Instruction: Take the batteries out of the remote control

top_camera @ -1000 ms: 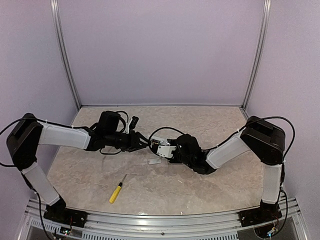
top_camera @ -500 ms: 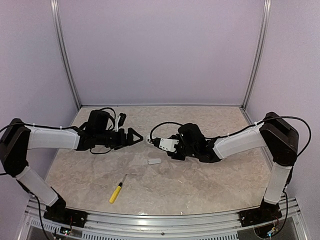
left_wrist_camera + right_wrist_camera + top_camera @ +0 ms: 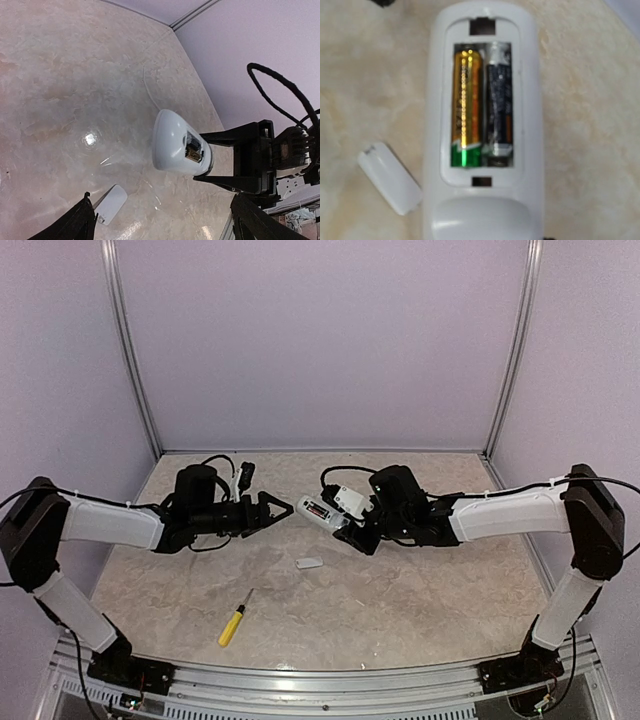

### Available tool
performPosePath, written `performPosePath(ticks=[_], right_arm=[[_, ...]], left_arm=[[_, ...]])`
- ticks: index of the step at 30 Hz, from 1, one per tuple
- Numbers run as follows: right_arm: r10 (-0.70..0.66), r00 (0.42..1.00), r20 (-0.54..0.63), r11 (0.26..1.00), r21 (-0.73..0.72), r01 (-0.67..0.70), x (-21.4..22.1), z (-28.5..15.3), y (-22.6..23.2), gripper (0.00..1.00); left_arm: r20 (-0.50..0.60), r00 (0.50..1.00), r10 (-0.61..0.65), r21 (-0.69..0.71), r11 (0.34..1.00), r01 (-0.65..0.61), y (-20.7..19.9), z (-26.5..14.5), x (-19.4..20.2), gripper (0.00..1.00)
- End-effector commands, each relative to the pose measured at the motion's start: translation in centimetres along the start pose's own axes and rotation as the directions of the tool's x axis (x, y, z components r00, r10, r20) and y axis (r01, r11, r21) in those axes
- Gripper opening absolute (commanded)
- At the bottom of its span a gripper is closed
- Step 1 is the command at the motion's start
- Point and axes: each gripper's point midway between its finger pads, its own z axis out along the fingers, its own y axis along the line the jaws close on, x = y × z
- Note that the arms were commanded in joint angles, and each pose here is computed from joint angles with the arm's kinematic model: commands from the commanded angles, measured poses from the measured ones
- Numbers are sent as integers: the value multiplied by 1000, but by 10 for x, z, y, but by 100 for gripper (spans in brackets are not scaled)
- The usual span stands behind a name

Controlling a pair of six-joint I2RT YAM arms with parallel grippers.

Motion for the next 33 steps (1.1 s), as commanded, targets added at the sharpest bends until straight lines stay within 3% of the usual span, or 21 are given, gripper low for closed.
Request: performPosePath(ticks=[1,7,12,17,23,30,33], right_arm=[[220,975,44,975,-25,-219,-28,-8,5,0],[331,938,105,944,-61,-326,-52,-12,9,0],[298,953,47,954,-61,-295,-39,-13,16,0],[144,988,-61,978,-144,-151,-3,-29,41,2],[-46,994,-97,941,-339,10,27,-43,81,2],[-228,967,-113,867,-476,149,60,-34,106,0],[-285,950,-129,839,-512,182,73,-26,111,0]], left_arm=[[91,996,-7,164,986,-8,-42,9,-30,90],[78,997,-14,177,984,0,-50,27,-37,83],[36,998,-48,122,992,43,-31,32,-27,79],[-73,997,21,-107,994,-29,5,10,6,78],[-275,961,22,-407,903,-137,40,-37,62,76],[-389,920,-37,-535,822,-193,48,-89,117,76],[-399,916,-51,-526,831,-182,41,-101,128,76]])
